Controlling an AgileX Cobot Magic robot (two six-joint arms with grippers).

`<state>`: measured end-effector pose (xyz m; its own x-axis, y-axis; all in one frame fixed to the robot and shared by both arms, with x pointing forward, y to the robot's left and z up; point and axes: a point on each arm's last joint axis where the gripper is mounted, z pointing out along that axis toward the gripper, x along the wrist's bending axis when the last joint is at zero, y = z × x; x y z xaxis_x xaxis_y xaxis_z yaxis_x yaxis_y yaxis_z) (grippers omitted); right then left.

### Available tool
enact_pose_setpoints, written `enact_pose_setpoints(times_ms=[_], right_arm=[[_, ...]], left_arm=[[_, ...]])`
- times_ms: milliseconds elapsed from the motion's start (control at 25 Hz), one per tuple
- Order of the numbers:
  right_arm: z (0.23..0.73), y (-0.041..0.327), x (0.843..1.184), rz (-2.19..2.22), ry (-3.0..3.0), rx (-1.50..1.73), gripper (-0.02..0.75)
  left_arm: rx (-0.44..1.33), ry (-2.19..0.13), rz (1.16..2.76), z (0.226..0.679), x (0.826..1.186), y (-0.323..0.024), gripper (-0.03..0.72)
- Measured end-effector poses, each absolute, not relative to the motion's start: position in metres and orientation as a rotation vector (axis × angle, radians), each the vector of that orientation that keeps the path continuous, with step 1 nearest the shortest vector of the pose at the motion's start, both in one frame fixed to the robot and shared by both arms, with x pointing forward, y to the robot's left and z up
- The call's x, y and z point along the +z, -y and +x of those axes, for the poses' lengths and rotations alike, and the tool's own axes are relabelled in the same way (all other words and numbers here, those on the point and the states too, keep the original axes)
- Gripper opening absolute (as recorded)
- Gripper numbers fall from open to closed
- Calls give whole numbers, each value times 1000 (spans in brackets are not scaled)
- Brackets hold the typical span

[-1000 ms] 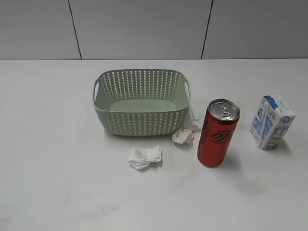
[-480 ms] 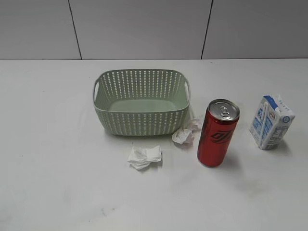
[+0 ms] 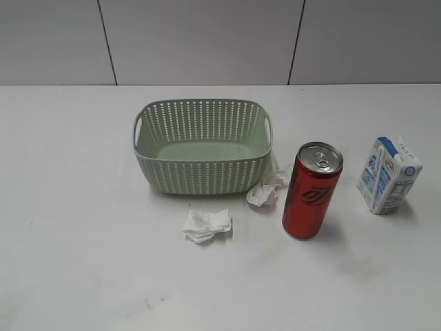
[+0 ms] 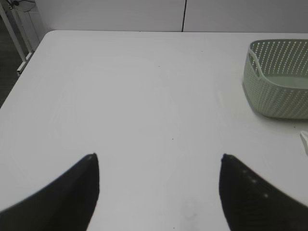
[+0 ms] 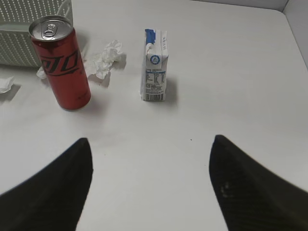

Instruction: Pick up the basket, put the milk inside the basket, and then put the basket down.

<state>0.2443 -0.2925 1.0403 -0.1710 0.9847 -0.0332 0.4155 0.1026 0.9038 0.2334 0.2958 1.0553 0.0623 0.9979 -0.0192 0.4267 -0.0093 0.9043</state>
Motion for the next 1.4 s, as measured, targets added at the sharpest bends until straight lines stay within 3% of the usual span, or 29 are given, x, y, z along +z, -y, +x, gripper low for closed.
enact_pose_setpoints(times_ms=[320,640,1080,1400], right_arm=[[244,292,1041,1385,-1682,1037,590],[245,293,1042,1372,-1664,1050,589],[246,292,1041,1375,-1667,1048,589],[246,292,1041,1376,-1667,1048,589]], left_arm=[[919,-1471,1547,233,1057,-296,589],[945,-1440,1501,252,1085,-296,589],[650,-1653,1695,361,1103,-290,589],[535,-1724,1800,447,1109,-287,589]])
